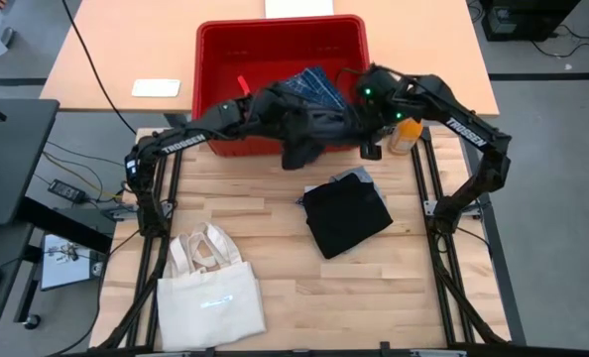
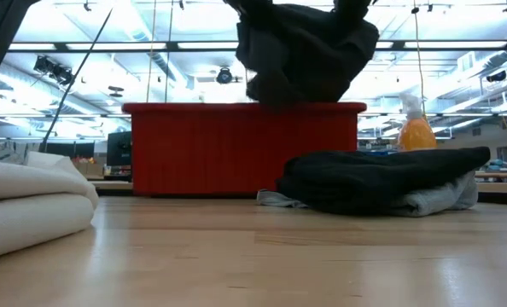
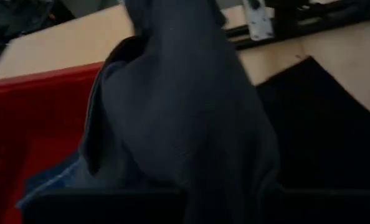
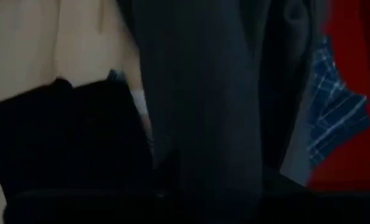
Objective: Fold laundry
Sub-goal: Remove the gray pants from the red organizer bin
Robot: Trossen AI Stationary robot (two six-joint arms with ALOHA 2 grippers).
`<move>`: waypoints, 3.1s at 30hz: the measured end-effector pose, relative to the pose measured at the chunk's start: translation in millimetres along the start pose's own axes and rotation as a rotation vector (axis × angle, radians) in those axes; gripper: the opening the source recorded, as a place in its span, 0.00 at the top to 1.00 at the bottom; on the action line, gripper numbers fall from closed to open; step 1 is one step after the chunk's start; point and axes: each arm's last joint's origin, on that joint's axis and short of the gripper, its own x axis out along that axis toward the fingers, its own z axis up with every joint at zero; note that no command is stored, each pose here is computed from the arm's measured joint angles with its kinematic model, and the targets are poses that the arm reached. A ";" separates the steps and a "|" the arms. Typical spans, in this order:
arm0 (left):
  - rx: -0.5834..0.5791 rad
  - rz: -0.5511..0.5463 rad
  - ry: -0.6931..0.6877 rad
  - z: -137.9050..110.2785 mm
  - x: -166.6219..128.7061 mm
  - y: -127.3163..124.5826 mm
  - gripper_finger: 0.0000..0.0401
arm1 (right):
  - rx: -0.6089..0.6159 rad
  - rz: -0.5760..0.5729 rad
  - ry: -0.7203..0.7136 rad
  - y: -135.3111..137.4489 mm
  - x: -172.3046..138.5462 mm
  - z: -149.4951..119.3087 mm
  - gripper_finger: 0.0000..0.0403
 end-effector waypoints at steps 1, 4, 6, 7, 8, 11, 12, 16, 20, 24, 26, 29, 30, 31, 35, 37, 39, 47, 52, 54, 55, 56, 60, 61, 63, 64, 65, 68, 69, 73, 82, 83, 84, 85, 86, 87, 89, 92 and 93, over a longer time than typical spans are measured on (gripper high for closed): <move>0.005 -0.010 0.010 -0.1 0.0 -2.8 0.92 | -0.008 -0.021 0.015 1.8 0.1 0.9 0.80; 0.059 0.072 0.052 0.1 0.6 -3.9 0.92 | -0.021 -0.161 0.020 1.3 -3.8 5.3 0.80; 0.090 0.185 0.072 2.1 -0.2 0.3 0.92 | -0.011 -0.254 -0.019 -2.4 -9.1 8.8 0.80; 0.088 0.228 0.070 3.7 -0.7 2.2 0.92 | -0.006 -0.289 -0.039 -3.3 -12.2 10.4 0.80; 0.080 0.251 0.064 4.9 -1.9 3.4 0.92 | 0.000 -0.315 -0.055 -2.5 -15.6 11.6 0.80; 0.052 0.254 0.047 9.9 -11.7 2.9 0.92 | -0.018 -0.347 -0.063 7.1 -23.8 13.1 0.80; 0.048 0.252 0.039 12.8 -15.2 1.6 0.92 | -0.028 -0.360 -0.058 11.1 -26.4 13.4 0.80; 0.073 0.245 0.009 24.3 -25.3 -5.7 0.92 | -0.053 -0.377 -0.063 25.8 -41.4 9.8 0.80; 0.110 0.216 -0.007 31.2 -33.4 -12.8 0.92 | -0.035 -0.319 -0.134 37.6 -54.4 7.2 0.80; 0.062 0.061 -0.023 30.2 -33.9 -23.0 0.92 | -0.035 -0.260 -0.120 51.9 -59.4 3.1 0.79; 0.016 -0.011 -0.051 31.8 -34.1 -27.9 0.92 | -0.010 -0.208 -0.142 58.5 -66.0 -0.9 0.79; -0.026 -0.099 -0.078 33.3 -34.9 -33.2 0.92 | 0.007 -0.118 -0.185 65.1 -72.3 -3.8 0.79; -0.030 -0.102 -0.074 32.8 -34.8 -32.9 0.92 | 0.005 -0.113 -0.187 66.0 -72.7 -3.8 0.79; -0.034 -0.098 -0.068 31.9 -34.7 -31.7 0.92 | 0.004 -0.122 -0.185 66.2 -72.8 -3.7 0.79; -0.089 -0.079 -0.037 27.2 -29.4 -25.4 0.92 | -0.028 -0.147 -0.127 64.5 -64.9 -2.4 0.79; -0.119 -0.095 -0.016 24.9 -23.2 -26.5 0.92 | -0.050 -0.138 -0.076 63.6 -56.3 -4.4 0.79; -0.152 -0.136 0.010 22.0 -19.9 -29.5 0.92 | -0.066 -0.122 -0.036 63.2 -46.8 -6.1 0.79; -0.147 -0.255 0.112 18.3 5.1 -61.1 0.92 | -0.096 -0.063 0.073 69.4 -11.3 -12.4 0.79; 0.020 -0.221 0.187 14.9 28.7 -82.5 0.92 | -0.224 -0.132 0.140 72.5 2.3 -14.1 0.79; 0.083 -0.191 0.199 15.3 31.4 -87.6 0.92 | -0.260 -0.134 0.156 73.0 5.4 -15.1 0.79; 0.112 -0.174 0.204 15.7 32.5 -89.6 0.92 | -0.272 -0.132 0.158 73.4 7.4 -15.4 0.79; 0.137 -0.161 0.206 16.2 32.9 -91.1 0.92 | -0.282 -0.128 0.159 74.0 8.8 -16.7 0.79; 0.191 -0.158 0.201 17.0 33.9 -93.5 0.92 | -0.310 -0.104 0.158 77.2 14.7 -21.6 0.79; 0.199 -0.159 0.202 17.0 33.9 -93.7 0.92 | -0.320 -0.096 0.157 77.9 16.3 -22.4 0.79; 0.222 -0.165 0.205 16.3 36.4 -94.9 0.92 | -0.345 -0.081 0.160 79.2 19.9 -24.1 0.79; 0.237 -0.168 0.207 15.9 37.6 -95.6 0.92 | -0.360 -0.078 0.162 79.6 21.6 -24.7 0.79; 0.259 -0.170 0.209 15.4 38.3 -96.0 0.92 | -0.379 -0.080 0.162 79.7 23.0 -24.7 0.79; 0.353 -0.100 0.228 15.4 42.3 -94.5 0.92 | -0.447 -0.167 0.176 76.3 24.2 -22.1 0.79; 0.379 -0.062 0.236 15.8 43.8 -93.5 0.92 | -0.460 -0.213 0.183 74.3 24.0 -20.6 0.79; 0.417 0.012 0.254 16.4 46.1 -90.0 0.92 | -0.462 -0.284 0.178 70.5 22.1 -18.3 0.79; 0.326 -0.047 0.256 10.8 80.5 -112.6 0.92 | -0.351 -0.045 0.264 80.0 29.5 -36.1 0.79; 0.335 -0.054 0.261 10.0 84.6 -117.4 0.92 | -0.340 -0.033 0.274 81.4 32.2 -37.6 0.79; 0.347 -0.055 0.267 9.1 88.4 -121.5 0.92 | -0.329 -0.027 0.288 82.6 35.8 -39.4 0.79; 0.360 -0.051 0.273 8.6 91.7 -125.4 0.92 | -0.318 -0.021 0.302 83.7 39.5 -41.3 0.79; 0.365 -0.045 0.276 8.5 93.4 -128.1 0.92 | -0.307 -0.015 0.311 84.8 42.9 -43.0 0.79; 0.369 -0.039 0.280 8.4 94.0 -130.1 0.92 | -0.294 -0.010 0.312 85.9 46.7 -44.2 0.79; 0.364 -0.040 0.282 7.7 97.5 -133.6 0.92 | -0.270 0.012 0.320 88.6 54.5 -47.3 0.79; 0.329 -0.064 0.271 8.0 99.0 -138.6 0.92 | -0.240 0.072 0.327 93.3 61.5 -51.4 0.79; 0.317 -0.083 0.261 8.5 99.0 -139.7 0.92 | -0.244 0.086 0.329 95.7 62.9 -52.1 0.79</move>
